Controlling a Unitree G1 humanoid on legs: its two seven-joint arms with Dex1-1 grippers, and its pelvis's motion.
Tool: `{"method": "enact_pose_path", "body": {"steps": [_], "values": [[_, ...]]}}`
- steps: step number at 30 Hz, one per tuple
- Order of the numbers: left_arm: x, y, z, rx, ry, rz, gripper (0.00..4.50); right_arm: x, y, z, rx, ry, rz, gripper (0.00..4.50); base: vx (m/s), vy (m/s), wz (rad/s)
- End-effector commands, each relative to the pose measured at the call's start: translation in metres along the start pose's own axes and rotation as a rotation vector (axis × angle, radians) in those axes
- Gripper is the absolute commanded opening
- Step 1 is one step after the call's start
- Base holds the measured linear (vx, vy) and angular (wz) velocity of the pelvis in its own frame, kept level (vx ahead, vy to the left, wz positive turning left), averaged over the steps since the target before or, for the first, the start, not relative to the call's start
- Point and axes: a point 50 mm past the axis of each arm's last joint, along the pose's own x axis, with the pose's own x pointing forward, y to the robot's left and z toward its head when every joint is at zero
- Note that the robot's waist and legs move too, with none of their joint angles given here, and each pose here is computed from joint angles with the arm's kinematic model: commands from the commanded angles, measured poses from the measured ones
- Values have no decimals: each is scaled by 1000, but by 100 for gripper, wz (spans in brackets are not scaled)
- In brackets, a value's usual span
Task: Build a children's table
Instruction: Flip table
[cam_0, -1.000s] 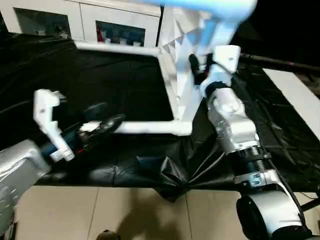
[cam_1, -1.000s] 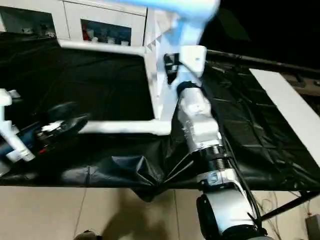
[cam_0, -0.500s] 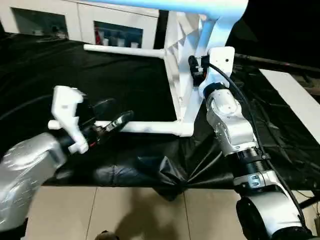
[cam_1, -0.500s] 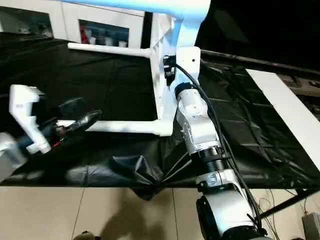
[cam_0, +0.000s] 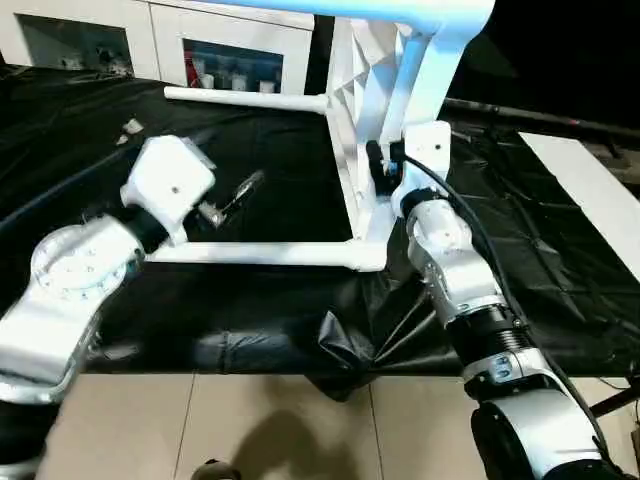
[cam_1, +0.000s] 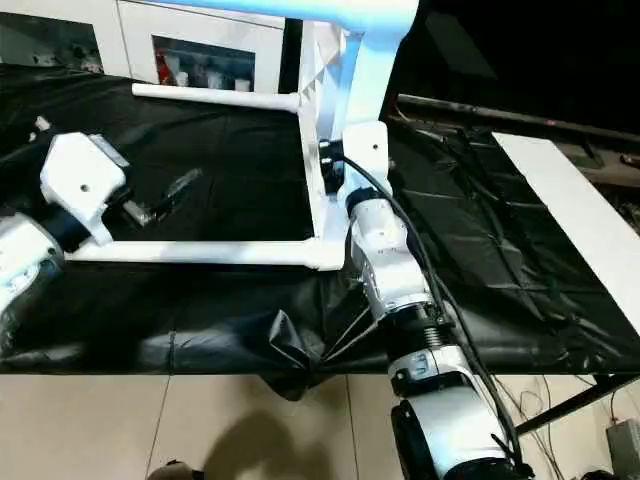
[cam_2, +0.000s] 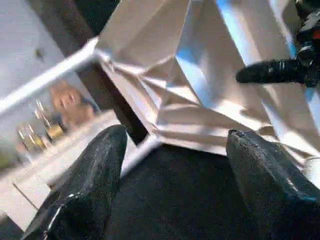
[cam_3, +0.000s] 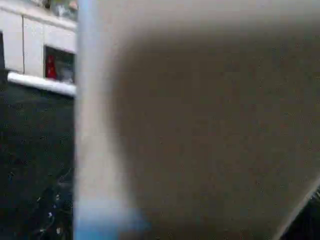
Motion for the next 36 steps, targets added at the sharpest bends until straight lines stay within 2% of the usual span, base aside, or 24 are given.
{"method": "enact_pose_path", "body": {"steps": [1,3,4,5,7,9,12,14,15,17,19,24,28,31,34,36], "values": [[3,0,4,78,-22,-7,356,2,-6,-1,24,8,-19,342,0,0,0],[4,7,8,201,-42,52,356,3,-5,-4,56,29,-19,342,0,0,0],[4,14,10,292,-56,105,356,4,-4,-6,82,46,-18,316,0,0,0],[2,21,14,391,-75,172,356,4,-2,-9,115,65,-15,316,0,0,0],[0,25,17,446,-98,208,356,3,1,-10,130,69,-2,305,0,0,0],[0,27,25,522,-148,243,356,2,3,-13,128,78,19,275,0,0,0],[-1,27,35,612,-225,276,356,3,4,-16,124,89,29,265,0,0,0],[-2,28,38,649,-241,297,356,4,4,-17,121,96,31,232,0,0,0],[-3,30,43,714,-270,344,356,4,4,-18,119,106,36,228,0,0,0],[-3,33,44,751,-280,378,356,4,5,-19,118,112,39,213,0,0,0],[-1,40,43,844,-264,425,356,4,6,-21,118,118,43,202,0,0,0],[8,55,31,835,-187,443,356,4,7,-21,122,116,52,194,0,0,0],[26,83,13,836,-39,470,356,5,10,-18,112,103,73,192,0,0,0],[31,97,5,834,26,486,356,6,12,-16,100,95,84,191,0,0,0],[32,105,4,828,45,512,356,6,12,-15,97,89,88,191,0,0,0],[32,109,5,808,34,534,339,6,12,-14,96,86,89,191,0,0,0]]}}
